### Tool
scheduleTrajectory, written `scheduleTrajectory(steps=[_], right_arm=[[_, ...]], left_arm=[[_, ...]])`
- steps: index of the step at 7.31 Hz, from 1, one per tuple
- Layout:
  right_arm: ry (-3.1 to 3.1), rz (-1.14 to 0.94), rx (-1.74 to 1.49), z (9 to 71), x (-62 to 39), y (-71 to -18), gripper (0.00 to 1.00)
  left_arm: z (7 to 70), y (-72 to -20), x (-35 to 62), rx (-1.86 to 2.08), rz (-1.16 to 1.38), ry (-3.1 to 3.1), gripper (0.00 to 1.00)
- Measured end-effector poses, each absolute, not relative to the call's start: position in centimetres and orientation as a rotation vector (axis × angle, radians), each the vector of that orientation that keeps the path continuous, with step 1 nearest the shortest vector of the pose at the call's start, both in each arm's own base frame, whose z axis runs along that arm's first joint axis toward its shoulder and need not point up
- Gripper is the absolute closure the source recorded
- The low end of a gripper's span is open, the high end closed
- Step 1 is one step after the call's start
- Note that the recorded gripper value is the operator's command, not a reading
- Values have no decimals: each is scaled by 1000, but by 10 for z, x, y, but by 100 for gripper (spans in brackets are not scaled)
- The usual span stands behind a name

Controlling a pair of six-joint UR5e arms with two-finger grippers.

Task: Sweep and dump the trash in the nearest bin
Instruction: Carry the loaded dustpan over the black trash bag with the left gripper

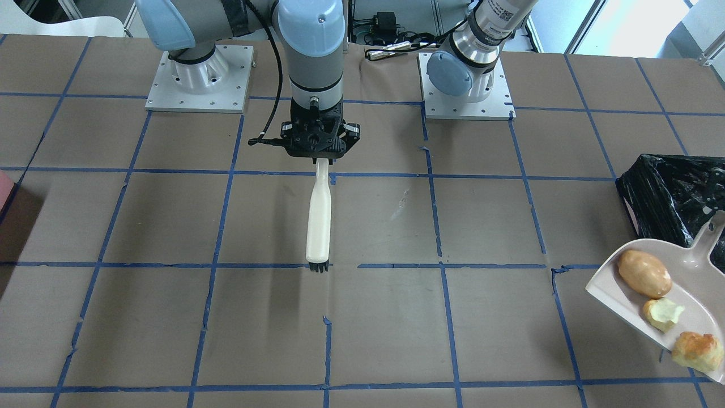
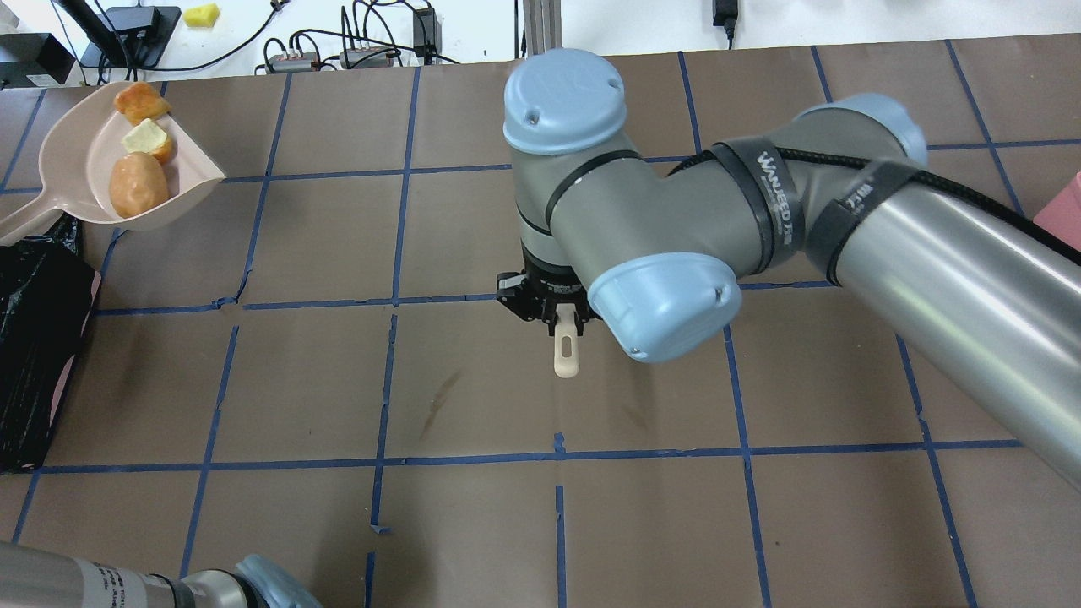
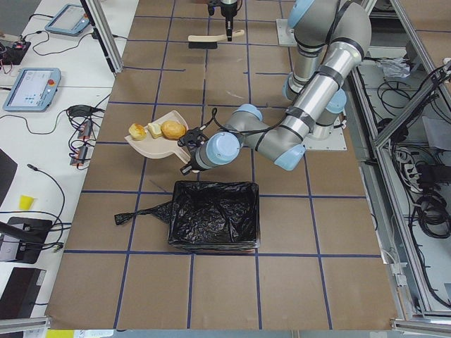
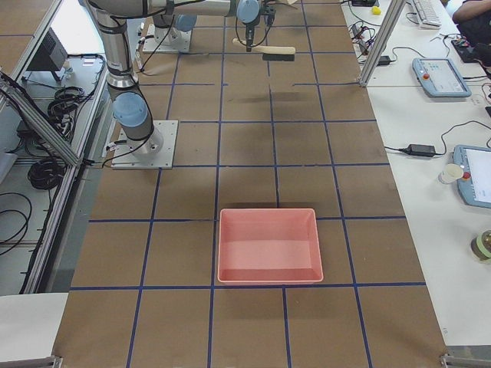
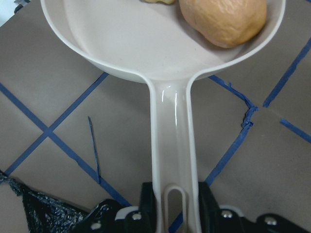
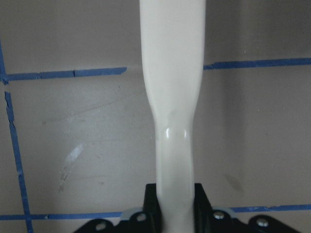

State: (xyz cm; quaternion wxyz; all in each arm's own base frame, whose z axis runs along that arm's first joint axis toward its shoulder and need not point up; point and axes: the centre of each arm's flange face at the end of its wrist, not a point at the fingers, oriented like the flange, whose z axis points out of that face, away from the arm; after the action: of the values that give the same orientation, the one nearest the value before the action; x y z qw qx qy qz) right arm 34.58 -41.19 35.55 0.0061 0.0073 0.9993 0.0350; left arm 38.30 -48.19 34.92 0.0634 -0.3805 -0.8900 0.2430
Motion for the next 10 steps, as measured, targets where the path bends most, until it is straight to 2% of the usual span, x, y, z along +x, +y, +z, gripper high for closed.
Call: scheduleTrajectory(steps=[2,5,8,10], right_arm=[[3126,151,-19,334,339,-391,83],[3117,173,-93,303,353,-361,83],[3110,151,-123,268,359,-329,83],[3117,156,-127,248,371,-313,83]], left_arm=[[372,-439,420,-1046,779,-2747,100],[399,-348,479,-890,828,-2850,100],[392,-246,526,-686,809,-2926,100],[384,-208,541,-613,723,-2959,100]])
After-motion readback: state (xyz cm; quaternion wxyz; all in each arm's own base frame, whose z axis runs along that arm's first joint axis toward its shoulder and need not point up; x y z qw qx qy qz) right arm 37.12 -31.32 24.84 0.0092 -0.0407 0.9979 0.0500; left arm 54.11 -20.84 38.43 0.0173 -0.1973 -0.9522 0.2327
